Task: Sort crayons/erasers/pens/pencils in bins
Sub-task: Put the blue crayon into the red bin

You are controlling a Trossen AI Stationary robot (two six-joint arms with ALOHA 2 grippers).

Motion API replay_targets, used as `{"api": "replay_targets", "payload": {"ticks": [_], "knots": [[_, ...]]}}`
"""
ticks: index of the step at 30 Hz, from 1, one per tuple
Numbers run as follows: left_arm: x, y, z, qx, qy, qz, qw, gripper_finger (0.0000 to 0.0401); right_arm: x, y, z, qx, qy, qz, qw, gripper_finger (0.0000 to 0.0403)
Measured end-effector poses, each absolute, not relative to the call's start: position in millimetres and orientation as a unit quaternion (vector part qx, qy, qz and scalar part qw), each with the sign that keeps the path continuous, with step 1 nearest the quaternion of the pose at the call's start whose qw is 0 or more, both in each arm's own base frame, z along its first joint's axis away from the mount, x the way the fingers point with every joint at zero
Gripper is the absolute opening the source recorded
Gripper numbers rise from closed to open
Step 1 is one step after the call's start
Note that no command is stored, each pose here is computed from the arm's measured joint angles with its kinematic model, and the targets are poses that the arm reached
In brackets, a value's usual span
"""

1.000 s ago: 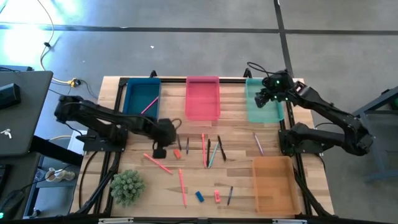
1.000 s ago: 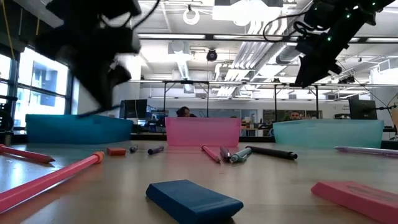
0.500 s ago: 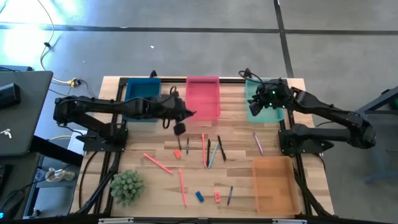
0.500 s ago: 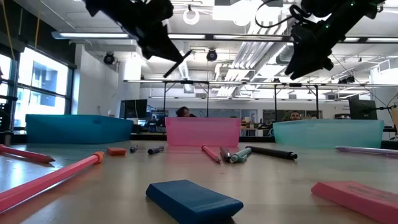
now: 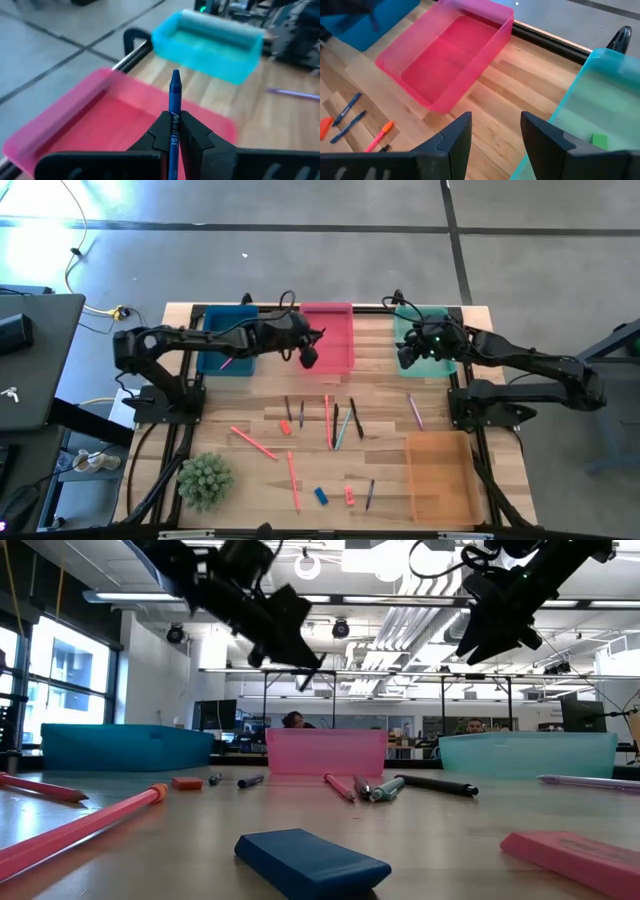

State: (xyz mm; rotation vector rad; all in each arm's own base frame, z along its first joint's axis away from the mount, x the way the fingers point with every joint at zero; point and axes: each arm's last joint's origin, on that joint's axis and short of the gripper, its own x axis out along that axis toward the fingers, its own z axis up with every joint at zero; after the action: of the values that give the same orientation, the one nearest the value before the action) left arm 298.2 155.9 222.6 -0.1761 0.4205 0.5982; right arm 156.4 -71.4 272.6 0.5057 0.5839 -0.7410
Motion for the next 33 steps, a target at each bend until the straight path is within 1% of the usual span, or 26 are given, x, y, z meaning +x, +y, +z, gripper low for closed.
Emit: {"api": "replay_targets", "payload": {"ticks": [5, 9, 13, 22, 26, 33], "knots": [[300.7, 173.5, 197.7, -0.123, 0.222, 0.301, 0.919, 0.0008, 157.7, -68.0, 272.5, 0.259, 0.273, -0.352, 0.857, 0.0161], [305.5, 187.0, 188.0, -0.151, 0.233, 0.299, 0.913, 0.0008, 158.2, -65.1, 271.4, 0.272, 0.273, -0.356, 0.851, 0.0161], [313.7, 201.6, 187.5, -0.159, 0.239, 0.299, 0.910, 0.0008, 157.8, -62.5, 269.9, 0.279, 0.275, -0.368, 0.843, 0.0161], [321.4, 224.4, 185.7, -0.184, 0.303, 0.316, 0.880, 0.0008, 158.1, -59.6, 269.4, 0.278, 0.273, -0.377, 0.840, 0.0161], [319.7, 226.3, 178.5, -0.203, 0.328, 0.321, 0.865, 0.0008, 158.1, -59.6, 269.4, 0.279, 0.273, -0.378, 0.840, 0.0161], [321.4, 223.2, 178.2, -0.205, 0.331, 0.316, 0.865, 0.0008, 158.1, -59.6, 269.4, 0.277, 0.274, -0.377, 0.840, 0.0161]]}}
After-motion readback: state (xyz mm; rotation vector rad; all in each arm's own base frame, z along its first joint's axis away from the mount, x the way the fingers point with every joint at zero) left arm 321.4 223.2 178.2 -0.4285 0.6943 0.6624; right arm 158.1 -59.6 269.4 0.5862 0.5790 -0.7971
